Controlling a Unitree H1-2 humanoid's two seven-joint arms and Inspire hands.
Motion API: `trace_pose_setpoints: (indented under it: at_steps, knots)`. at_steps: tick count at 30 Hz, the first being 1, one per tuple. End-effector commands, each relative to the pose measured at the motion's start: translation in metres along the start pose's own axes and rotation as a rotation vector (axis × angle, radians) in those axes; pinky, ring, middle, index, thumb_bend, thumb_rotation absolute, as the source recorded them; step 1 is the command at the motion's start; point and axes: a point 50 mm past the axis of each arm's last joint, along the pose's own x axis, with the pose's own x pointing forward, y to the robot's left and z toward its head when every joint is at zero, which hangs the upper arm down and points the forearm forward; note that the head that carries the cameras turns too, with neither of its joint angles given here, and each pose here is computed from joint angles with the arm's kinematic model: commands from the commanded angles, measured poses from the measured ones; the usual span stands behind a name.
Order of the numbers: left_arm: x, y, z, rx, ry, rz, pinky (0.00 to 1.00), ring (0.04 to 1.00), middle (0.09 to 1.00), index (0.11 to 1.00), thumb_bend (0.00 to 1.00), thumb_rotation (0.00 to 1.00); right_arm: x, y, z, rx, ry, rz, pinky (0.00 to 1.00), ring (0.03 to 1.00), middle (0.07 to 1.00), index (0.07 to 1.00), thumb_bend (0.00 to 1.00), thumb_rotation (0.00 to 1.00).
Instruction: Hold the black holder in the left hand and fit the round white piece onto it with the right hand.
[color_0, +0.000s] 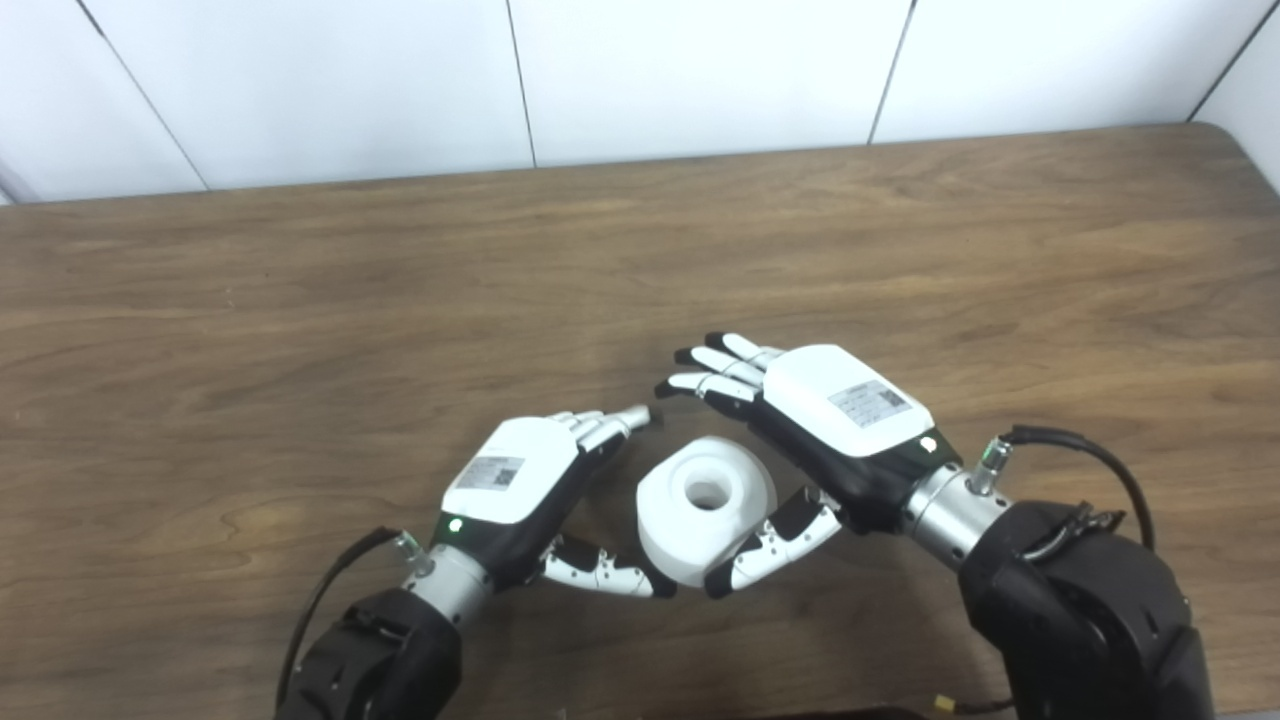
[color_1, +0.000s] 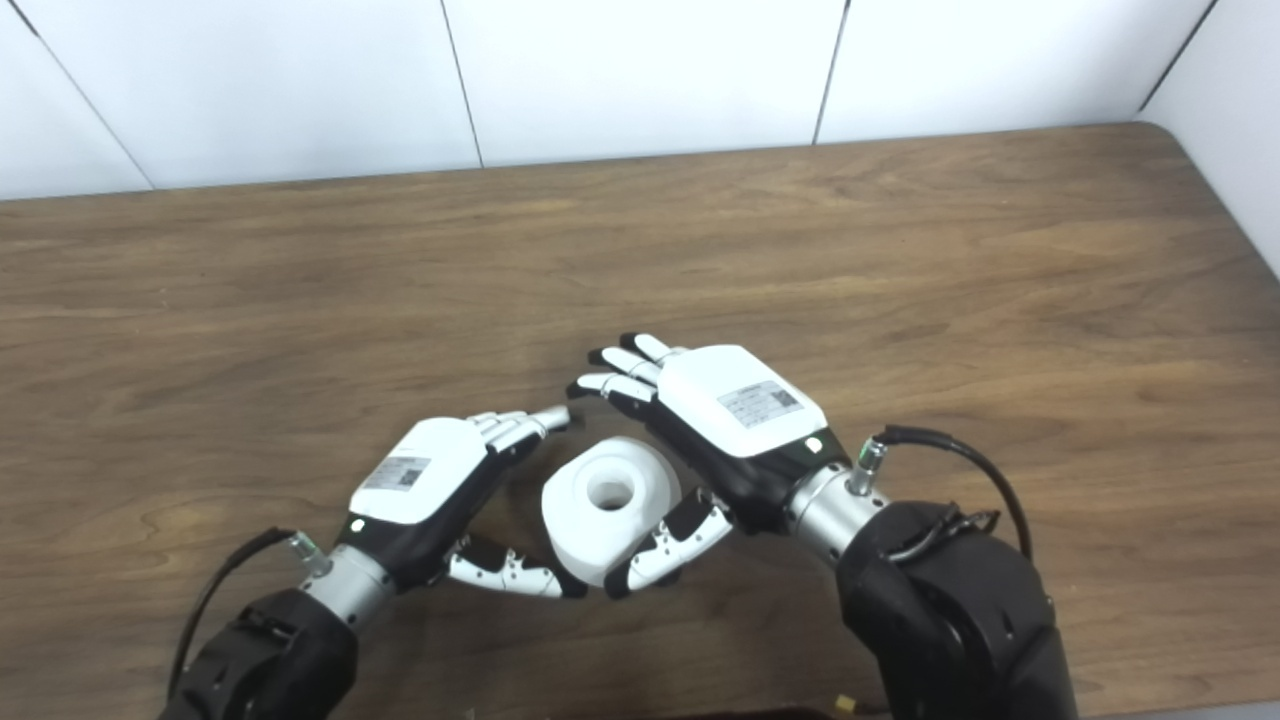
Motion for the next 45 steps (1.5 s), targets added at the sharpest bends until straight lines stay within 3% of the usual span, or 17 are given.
trace_pose_setpoints:
  at_steps: [1,9,20,29,35,40,45]
  knots:
    - [-0.008,0.002,-0.004,-0.019,0.038,-0.082,0.83,0.893,0.895,0.948,1.00,0.41,0.002,-0.010,0.000,-0.023,-0.019,-0.048,0.92,0.996,0.959,0.884,1.00,0.43]
    - [-0.019,0.021,-0.001,-0.037,0.040,-0.075,0.78,0.906,0.921,0.970,1.00,0.37,0.003,-0.010,-0.005,-0.032,-0.007,-0.031,0.94,1.000,0.959,0.890,1.00,0.44]
    - [-0.028,0.025,-0.001,-0.077,0.047,-0.034,0.83,0.930,0.934,0.984,1.00,0.37,0.000,-0.013,-0.005,-0.035,-0.008,-0.022,0.93,1.000,0.955,0.898,1.00,0.45]
    - [-0.039,0.021,-0.010,-0.189,0.064,0.108,0.77,0.904,0.926,0.965,1.00,0.35,-0.003,-0.014,-0.007,-0.014,0.009,-0.026,0.95,1.000,0.957,0.908,1.00,0.45]
    - [-0.050,0.013,-0.019,-0.274,0.054,0.210,0.75,0.889,0.918,0.947,0.93,0.39,-0.007,-0.016,-0.010,0.005,0.025,-0.035,0.97,1.000,0.963,0.914,1.00,0.46]
    - [-0.059,0.010,-0.024,-0.319,0.073,0.267,0.77,0.909,0.935,0.957,0.90,0.50,-0.016,-0.017,-0.016,0.012,0.047,-0.055,0.97,1.000,0.959,0.915,0.98,0.60]
    - [-0.068,0.007,-0.027,-0.396,0.096,0.330,0.82,0.924,0.943,0.968,0.88,0.57,-0.027,-0.016,-0.028,0.041,0.087,-0.083,0.96,1.000,0.954,0.912,0.83,0.91]
